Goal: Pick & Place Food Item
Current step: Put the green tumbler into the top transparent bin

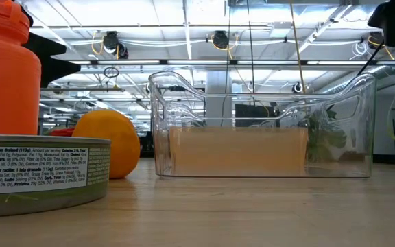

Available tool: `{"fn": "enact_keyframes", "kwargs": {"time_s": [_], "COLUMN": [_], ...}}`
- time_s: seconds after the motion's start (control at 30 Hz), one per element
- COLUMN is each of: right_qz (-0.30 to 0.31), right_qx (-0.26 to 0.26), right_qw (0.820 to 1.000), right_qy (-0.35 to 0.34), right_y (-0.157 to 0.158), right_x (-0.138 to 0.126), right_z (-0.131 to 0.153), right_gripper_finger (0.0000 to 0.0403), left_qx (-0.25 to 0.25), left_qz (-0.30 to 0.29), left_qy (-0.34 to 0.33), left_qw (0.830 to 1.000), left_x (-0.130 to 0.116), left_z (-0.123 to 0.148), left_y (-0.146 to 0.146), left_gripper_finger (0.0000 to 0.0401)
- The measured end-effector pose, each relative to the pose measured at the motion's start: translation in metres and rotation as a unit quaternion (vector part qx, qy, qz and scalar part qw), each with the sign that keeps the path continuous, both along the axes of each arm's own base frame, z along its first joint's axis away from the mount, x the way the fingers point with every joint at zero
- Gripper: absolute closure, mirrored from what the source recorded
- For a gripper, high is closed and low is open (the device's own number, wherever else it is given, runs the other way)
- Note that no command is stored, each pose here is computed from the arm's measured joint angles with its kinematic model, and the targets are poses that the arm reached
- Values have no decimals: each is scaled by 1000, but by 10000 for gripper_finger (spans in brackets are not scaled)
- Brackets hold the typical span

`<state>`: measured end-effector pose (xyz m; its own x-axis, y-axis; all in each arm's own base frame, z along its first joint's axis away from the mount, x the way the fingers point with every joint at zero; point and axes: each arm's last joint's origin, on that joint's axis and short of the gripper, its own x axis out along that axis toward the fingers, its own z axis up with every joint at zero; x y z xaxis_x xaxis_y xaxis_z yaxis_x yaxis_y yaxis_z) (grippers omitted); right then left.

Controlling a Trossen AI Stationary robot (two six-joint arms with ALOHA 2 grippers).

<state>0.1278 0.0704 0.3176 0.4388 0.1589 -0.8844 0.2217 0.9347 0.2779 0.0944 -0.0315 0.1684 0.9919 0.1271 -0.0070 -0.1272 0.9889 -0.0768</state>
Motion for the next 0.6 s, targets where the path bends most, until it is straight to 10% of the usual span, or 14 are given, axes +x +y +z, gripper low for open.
{"fn": "enact_keyframes", "kwargs": {"time_s": [0.6], "right_qz": [7], "right_qx": [44], "right_qw": [996], "right_qy": [71], "right_y": [27], "right_x": [16], "right_z": [-15], "right_gripper_finger": [44], "left_qx": [0], "left_qz": [0], "left_qy": [0], "left_qw": [1000], "left_x": [0], "left_z": [0], "left_y": [0], "left_gripper_finger": [68]}}
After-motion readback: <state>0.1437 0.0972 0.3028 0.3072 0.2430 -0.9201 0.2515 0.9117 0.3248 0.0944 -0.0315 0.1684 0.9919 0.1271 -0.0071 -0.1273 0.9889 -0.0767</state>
